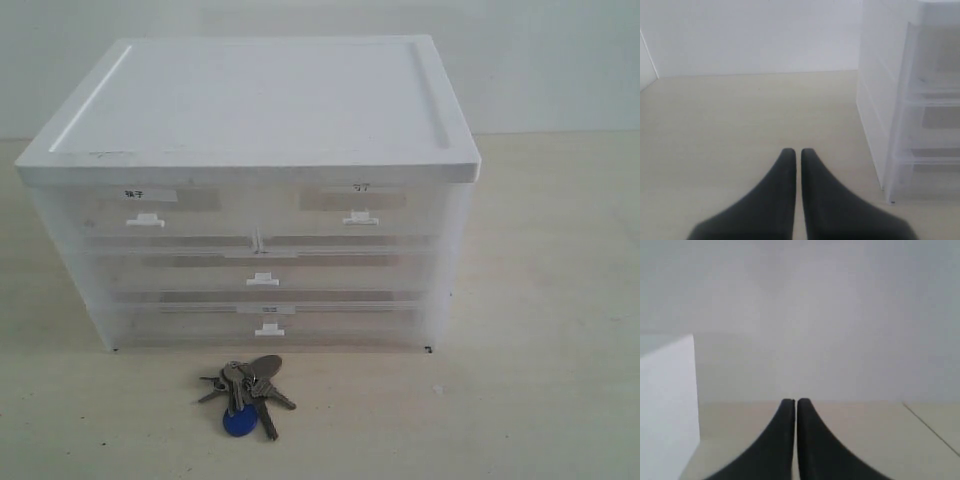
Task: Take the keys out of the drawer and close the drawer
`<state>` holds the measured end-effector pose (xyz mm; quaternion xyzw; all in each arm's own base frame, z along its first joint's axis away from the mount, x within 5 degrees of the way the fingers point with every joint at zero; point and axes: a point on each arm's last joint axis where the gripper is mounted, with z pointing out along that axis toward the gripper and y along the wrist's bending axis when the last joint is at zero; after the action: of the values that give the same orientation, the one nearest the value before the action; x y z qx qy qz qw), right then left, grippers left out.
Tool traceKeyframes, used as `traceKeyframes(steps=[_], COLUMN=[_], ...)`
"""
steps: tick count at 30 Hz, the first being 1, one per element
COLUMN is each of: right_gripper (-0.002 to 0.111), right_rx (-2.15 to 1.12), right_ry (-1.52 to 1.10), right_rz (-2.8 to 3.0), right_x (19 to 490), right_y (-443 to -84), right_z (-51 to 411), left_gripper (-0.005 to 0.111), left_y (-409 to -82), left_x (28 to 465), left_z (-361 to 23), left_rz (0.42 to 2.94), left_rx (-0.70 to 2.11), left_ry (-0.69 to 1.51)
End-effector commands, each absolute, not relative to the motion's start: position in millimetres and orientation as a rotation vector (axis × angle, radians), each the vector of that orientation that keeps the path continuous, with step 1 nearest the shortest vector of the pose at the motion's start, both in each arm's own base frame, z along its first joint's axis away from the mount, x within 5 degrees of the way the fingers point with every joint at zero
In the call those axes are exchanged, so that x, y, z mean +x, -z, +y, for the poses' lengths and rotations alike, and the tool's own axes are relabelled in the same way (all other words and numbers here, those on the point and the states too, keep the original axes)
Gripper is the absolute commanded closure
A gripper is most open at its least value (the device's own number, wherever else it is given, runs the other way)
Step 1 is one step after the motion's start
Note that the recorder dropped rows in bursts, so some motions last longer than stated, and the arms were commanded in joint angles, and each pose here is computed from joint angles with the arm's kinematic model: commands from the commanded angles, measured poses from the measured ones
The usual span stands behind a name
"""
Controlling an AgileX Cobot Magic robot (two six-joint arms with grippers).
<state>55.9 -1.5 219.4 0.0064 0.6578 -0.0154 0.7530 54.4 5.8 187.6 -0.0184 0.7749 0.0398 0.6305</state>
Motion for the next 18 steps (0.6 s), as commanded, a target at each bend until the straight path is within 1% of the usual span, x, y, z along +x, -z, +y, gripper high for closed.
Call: traceKeyframes(steps=[1,3,18], right_gripper=[0.108,0.108,0.108], right_rx=[-0.023,-0.019,0.022], right_ry=[0.105,0.107,0.078], right_rz=[1.663,1.762,1.807], right_x=[56,55,54], right_y=[-197,-188,-184], right_z=[-4,-4,-5], left_gripper=[0.102,0.102,0.102], left_y=[-187,-187,-187], left_x=[54,54,54], left_z=[6,6,6], left_rz=[1.775,1.775,1.775], left_rx=[-0.041,-0.041,-0.041], left_ry=[-0.094,-0.094,-0.094])
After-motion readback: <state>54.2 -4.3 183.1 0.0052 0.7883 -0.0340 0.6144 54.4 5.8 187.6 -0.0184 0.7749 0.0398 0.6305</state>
